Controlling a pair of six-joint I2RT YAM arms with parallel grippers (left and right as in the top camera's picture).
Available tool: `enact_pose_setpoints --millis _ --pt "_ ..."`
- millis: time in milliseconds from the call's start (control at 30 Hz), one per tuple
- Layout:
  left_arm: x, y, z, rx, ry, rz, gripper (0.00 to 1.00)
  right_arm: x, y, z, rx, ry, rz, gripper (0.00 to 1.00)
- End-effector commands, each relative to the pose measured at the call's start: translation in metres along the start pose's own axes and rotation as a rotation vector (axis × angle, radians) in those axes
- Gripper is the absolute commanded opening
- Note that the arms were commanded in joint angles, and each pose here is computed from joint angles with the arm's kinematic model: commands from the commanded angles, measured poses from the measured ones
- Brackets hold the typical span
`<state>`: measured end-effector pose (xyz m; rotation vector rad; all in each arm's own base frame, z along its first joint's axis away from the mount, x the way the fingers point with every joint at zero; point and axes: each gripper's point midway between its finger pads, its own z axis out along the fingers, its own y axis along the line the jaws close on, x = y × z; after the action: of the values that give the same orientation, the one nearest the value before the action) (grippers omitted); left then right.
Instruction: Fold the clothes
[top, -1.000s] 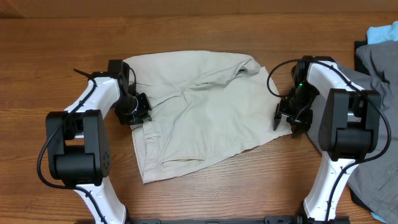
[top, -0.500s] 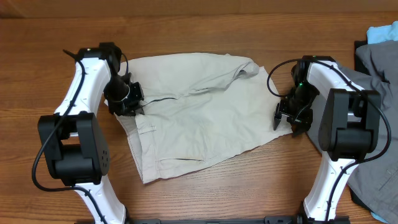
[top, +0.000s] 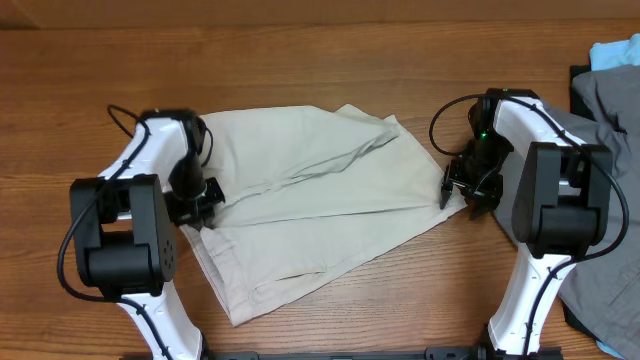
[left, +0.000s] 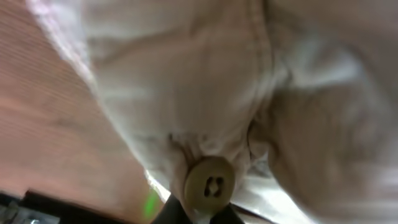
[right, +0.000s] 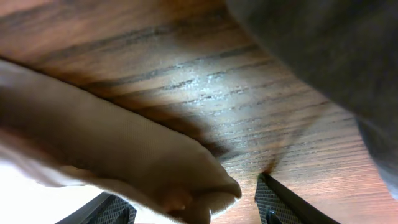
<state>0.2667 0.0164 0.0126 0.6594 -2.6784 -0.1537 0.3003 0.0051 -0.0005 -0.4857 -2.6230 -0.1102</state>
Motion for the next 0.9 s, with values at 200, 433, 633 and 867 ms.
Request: enact_pose_setpoints --millis 200,433,633,867 --pt "-0.026 0.054 0.011 -0.305 -0.171 -0.104 0.08 -0.033 0.009 -0.107 -0.036 -0.303 -0.025 0.73" --pt "-0.043 0.058 0.006 -0.336 -0.254 -0.107 0.09 -0.012 0.136 -0.127 -0.483 -0.340 -0.571 0.81" --pt "-0.060 0.058 -0.001 -0.352 -0.328 -0.107 0.14 0.013 0.185 -0.105 -0.458 -0.312 -0.732 0.89" --pt "-0.059 0.059 -0.001 -0.354 -0.323 -0.105 0.16 0.017 0.207 -0.068 -0.480 -0.192 -0.693 0.88"
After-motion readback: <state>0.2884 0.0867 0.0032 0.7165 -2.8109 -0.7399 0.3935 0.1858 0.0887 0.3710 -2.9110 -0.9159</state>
